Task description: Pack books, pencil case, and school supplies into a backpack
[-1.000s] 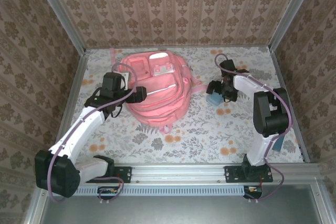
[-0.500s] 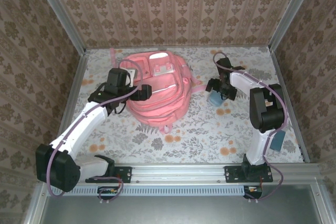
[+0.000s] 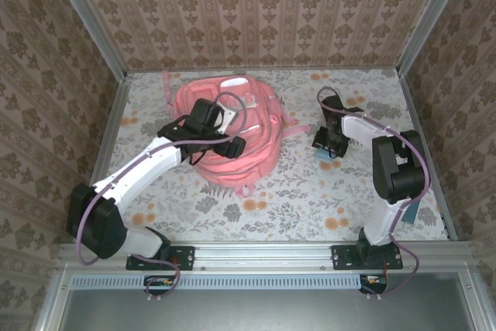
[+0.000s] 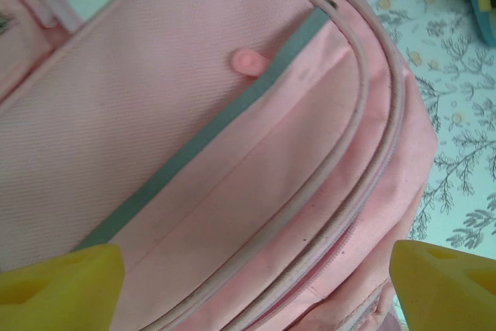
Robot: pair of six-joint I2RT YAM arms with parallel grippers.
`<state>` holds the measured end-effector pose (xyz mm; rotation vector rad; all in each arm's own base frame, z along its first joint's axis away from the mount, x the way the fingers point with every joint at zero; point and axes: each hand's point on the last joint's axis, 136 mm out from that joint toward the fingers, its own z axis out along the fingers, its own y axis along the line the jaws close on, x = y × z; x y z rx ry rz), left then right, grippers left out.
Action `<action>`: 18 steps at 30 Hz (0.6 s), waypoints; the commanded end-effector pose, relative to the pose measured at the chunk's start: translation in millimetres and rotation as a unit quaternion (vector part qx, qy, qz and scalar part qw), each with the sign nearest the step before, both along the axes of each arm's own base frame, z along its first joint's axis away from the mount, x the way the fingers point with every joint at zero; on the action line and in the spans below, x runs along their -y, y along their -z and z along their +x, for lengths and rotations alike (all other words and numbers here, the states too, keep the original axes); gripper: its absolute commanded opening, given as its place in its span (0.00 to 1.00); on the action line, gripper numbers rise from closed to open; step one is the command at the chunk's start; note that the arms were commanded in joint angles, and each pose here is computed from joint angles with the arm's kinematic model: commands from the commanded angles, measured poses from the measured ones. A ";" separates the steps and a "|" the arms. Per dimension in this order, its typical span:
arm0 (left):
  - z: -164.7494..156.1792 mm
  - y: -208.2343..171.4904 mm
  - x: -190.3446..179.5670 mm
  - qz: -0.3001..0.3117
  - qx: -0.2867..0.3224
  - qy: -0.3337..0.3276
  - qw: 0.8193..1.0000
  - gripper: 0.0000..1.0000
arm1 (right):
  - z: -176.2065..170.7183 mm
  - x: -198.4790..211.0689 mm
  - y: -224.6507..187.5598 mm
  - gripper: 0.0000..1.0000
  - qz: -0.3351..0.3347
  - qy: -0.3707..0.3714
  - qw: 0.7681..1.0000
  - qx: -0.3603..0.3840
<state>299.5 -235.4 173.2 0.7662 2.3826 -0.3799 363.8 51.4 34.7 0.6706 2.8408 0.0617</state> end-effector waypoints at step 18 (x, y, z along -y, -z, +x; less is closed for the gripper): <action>8.6 47.1 21.2 0.140 -0.037 0.174 0.974 0.63 | -16.2 -10.9 -60.7 0.60 0.047 -0.025 0.995 0.081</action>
